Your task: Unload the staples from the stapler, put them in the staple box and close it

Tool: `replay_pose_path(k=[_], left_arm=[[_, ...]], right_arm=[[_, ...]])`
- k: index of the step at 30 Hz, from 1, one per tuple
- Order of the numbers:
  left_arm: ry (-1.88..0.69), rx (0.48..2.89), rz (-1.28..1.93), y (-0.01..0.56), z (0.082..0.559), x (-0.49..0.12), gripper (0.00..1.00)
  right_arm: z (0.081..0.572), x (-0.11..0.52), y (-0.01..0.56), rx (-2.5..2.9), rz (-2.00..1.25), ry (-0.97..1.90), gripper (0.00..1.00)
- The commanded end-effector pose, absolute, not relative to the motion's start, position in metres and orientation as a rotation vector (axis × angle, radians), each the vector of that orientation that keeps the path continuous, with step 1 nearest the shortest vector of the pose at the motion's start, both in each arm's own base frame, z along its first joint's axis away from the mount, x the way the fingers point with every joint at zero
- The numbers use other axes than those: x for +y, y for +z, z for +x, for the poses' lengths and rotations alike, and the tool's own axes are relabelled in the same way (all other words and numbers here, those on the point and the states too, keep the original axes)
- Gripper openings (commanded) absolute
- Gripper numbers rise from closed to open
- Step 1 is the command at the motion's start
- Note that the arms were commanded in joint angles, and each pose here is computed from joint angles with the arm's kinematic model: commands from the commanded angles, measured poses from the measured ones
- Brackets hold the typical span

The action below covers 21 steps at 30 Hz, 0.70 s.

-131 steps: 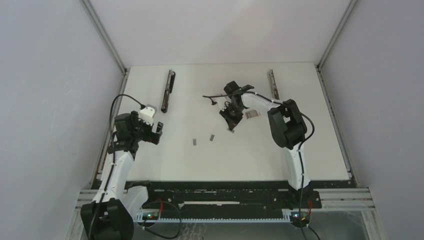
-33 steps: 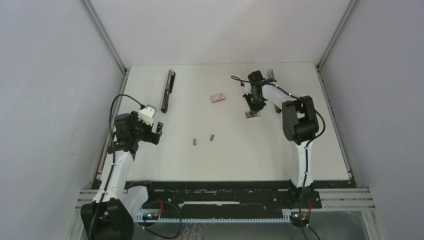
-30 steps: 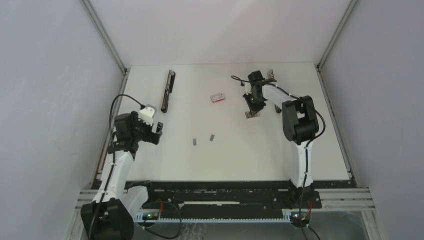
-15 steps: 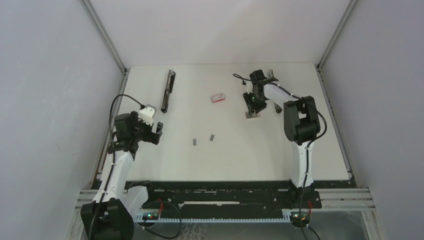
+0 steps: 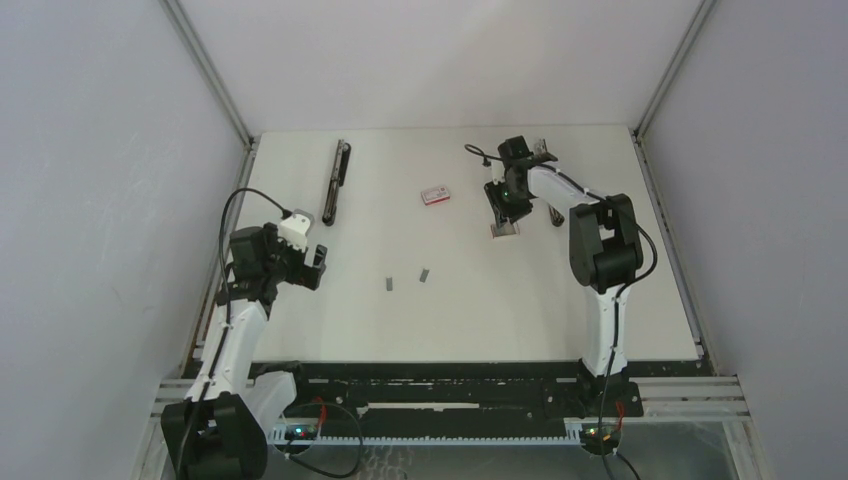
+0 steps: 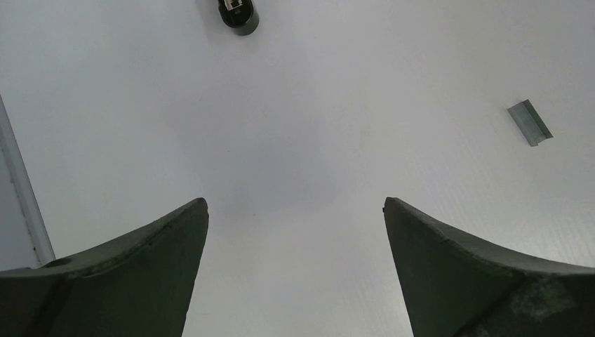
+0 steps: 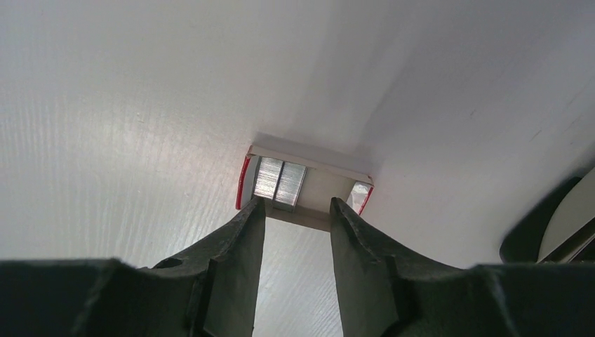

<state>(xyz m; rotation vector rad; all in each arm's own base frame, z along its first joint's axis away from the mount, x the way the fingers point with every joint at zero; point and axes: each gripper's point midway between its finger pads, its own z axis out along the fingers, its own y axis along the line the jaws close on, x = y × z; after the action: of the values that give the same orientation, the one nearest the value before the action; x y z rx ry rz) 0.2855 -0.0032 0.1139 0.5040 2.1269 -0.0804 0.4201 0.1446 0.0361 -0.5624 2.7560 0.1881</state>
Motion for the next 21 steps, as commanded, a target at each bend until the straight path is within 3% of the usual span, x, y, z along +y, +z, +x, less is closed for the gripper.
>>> replay_pose_path(k=[1,8,15,18,21], left_arm=[[-0.070,2.082,0.516,0.126,0.290,-0.002,1.00],[-0.065,2.077,0.511,0.128,0.290,-0.002,1.00],[-0.064,2.077,0.511,0.127,0.290,-0.002,1.00],[-0.065,2.077,0.513,0.128,0.290,-0.002,1.00],[-0.061,2.073,0.513,0.128,0.290,-0.002,1.00]], right_arm=[[0.433,0.153,0.082,2.637,-0.533,0.201,0.40],[0.434,0.152,0.100,2.591,-0.559,0.194,0.52],[0.432,0.154,0.117,2.519,-0.639,0.165,0.75],[0.431,0.157,0.121,2.506,-0.654,0.163,0.97],[0.430,0.159,0.122,2.494,-0.668,0.163,1.00]])
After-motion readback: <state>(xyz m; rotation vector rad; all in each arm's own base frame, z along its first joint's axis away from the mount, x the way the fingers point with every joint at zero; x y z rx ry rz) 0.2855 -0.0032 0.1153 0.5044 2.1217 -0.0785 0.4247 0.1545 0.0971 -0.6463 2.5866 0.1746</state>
